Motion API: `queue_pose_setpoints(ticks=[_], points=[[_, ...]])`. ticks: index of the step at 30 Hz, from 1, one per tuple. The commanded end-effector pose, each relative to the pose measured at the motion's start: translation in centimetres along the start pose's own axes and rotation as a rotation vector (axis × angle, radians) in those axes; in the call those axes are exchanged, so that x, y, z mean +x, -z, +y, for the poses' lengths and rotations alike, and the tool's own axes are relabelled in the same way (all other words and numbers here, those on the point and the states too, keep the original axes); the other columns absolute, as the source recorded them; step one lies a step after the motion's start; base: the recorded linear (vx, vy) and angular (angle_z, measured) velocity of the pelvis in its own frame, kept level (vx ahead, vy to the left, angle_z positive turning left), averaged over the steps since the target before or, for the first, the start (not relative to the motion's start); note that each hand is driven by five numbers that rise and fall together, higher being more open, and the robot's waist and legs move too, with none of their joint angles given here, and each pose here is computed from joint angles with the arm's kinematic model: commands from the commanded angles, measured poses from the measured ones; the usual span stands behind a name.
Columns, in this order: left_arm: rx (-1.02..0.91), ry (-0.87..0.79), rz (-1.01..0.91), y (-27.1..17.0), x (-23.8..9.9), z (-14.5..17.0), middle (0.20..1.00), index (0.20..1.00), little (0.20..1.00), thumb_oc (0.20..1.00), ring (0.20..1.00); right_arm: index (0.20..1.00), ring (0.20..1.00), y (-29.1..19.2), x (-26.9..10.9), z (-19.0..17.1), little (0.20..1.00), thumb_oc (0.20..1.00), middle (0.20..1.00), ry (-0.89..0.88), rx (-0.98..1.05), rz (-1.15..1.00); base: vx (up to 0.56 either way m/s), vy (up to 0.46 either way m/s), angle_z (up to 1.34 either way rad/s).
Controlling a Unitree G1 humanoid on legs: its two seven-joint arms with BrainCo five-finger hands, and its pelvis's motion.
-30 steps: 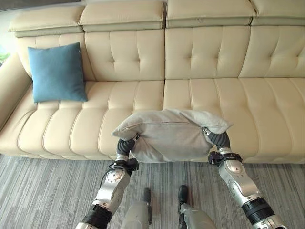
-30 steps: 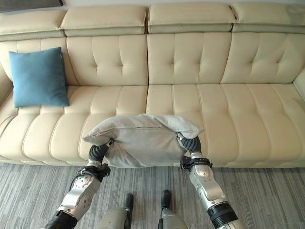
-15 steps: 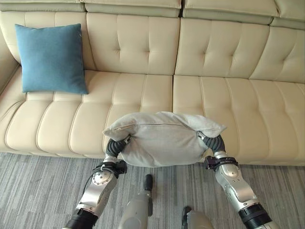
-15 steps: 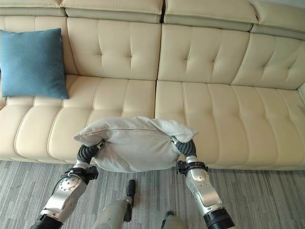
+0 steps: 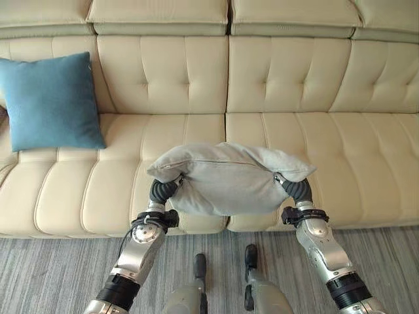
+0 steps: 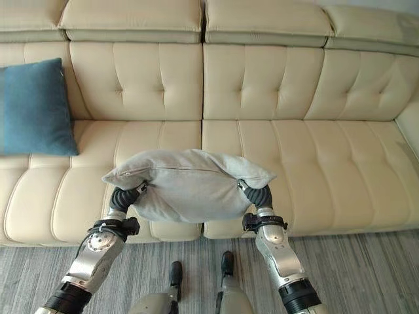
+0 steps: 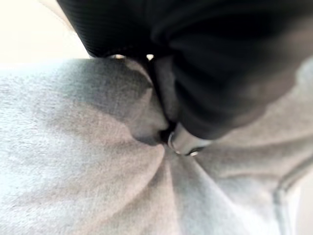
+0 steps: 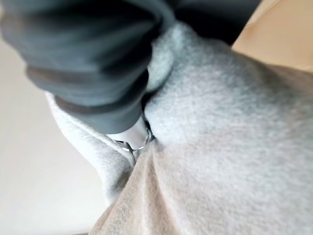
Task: Pick up all the scattered cushions and arrange them neatly on the sofa.
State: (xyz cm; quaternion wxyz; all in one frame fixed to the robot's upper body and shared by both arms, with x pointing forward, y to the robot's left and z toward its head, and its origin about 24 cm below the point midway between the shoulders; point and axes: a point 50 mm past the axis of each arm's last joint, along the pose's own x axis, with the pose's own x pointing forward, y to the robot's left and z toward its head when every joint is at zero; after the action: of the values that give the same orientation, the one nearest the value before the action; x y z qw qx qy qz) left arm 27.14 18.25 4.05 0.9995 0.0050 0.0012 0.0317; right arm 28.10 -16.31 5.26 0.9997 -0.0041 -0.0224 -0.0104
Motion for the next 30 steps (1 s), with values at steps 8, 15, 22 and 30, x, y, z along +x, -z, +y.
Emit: queue_pose_setpoints(ticks=[8, 15, 22, 30], points=[[0.006, 0.058, -0.406, -11.2, 7.0, -4.7, 0.2, 0.2, 0.2, 0.2, 0.2, 0.2, 0.2, -11.8, 7.0, 4.3, 0.2, 0.2, 0.2, -0.12, -0.097, -0.406, 0.03, -0.046, 0.04], [0.13, -0.029, -0.505, -16.5, 10.3, -3.9, 0.2, 0.2, 0.2, 0.2, 0.2, 0.2, 0.2, -16.7, 10.3, 4.4, 0.2, 0.2, 0.2, -0.057, -0.156, -0.47, -0.02, -0.02, 0.15], [0.288, -0.113, -0.456, -18.9, 13.0, -2.2, 0.2, 0.2, 0.2, 0.2, 0.2, 0.2, 0.2, -17.8, 12.5, 5.4, 0.2, 0.2, 0.2, -0.039, -0.206, -0.412, 0.02, -0.022, 0.09], [0.566, -0.267, -0.339, -22.3, 15.1, 1.6, 1.0, 1.0, 1.0, 1.0, 1.0, 1.0, 1.0, -18.8, 15.5, 1.9, 1.0, 1.0, 1.0, 0.116, -0.449, -0.228, 0.0, -0.008, 0.0]])
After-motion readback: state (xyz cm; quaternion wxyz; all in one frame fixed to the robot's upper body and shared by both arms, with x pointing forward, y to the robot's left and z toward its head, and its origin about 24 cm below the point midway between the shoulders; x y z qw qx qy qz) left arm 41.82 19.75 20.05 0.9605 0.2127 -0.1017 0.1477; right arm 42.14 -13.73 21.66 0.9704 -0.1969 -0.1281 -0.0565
